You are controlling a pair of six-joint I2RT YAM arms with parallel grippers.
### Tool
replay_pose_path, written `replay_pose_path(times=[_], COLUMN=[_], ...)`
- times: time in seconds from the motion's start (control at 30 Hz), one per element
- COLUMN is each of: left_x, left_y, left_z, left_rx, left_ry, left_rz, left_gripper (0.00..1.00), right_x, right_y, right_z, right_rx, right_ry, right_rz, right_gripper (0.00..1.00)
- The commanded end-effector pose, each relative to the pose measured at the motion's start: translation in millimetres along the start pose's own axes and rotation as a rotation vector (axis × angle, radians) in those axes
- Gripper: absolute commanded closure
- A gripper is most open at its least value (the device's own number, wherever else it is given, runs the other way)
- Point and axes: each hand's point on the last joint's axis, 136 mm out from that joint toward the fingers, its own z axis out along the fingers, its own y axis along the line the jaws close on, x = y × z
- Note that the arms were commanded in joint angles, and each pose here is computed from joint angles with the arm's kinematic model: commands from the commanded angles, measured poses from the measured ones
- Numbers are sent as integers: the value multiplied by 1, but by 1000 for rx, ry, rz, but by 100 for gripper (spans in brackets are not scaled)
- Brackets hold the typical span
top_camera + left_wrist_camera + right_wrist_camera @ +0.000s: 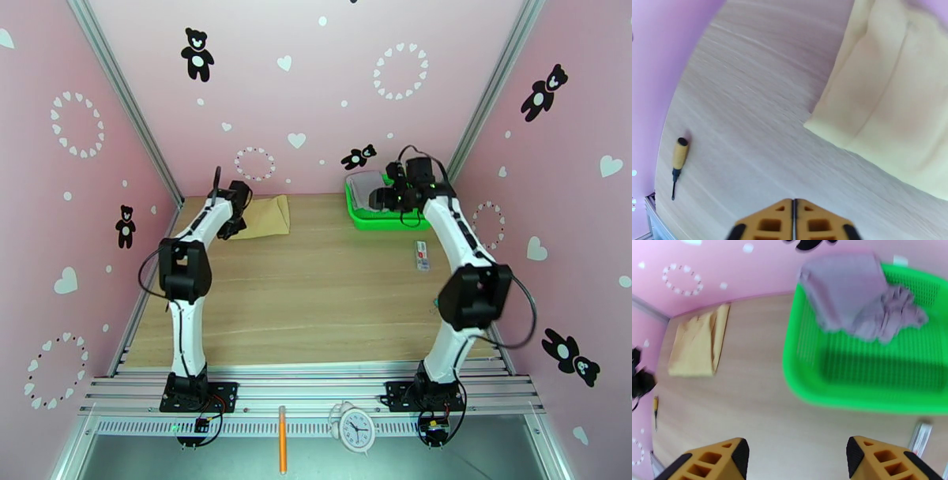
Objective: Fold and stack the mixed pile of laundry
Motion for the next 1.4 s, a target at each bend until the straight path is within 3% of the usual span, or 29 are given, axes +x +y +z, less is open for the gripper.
replay_pose_path(times=[0.0, 0.07, 0.1, 0.13, 0.2, 0.33, 0.67, 0.87, 1.07, 1.2, 1.37], left_x=[3, 12, 16, 20, 29, 41, 53, 59, 61, 65, 69], left_y=[0, 4, 4, 5, 5, 10, 14, 8, 7, 7, 7], left_z=[-34, -50, -56, -65, -77, -94, -81, -69, -61, -55, -54], left_rx=[116, 165, 189, 215, 250, 271, 247, 239, 221, 209, 219], left_ry=[-36, -41, -42, -48, -54, -72, -56, -29, -18, -9, -2], left_rz=[-27, -27, -23, -22, -12, 7, 33, 62, 87, 97, 95], left_gripper=[70, 63, 55, 38, 20, 6, 5, 6, 6, 6, 7], right_x=[21, 17, 17, 17, 21, 32, 56, 56, 55, 55, 22], right_y=[-42, -61, -67, -75, -90, -107, -115, -116, -119, -120, -104], right_z=[57, 85, 96, 107, 126, 154, 204, 232, 252, 257, 238], right_rx=[118, 154, 160, 165, 187, 206, 168, 113, 77, 67, -9], right_ry=[145, 135, 124, 108, 90, 81, 81, 19, -41, -54, -107], right_rz=[-1, 17, 30, 52, 109, 204, 376, 540, 674, 702, 637], right_gripper=[30, 30, 29, 29, 28, 27, 27, 36, 59, 100, 100])
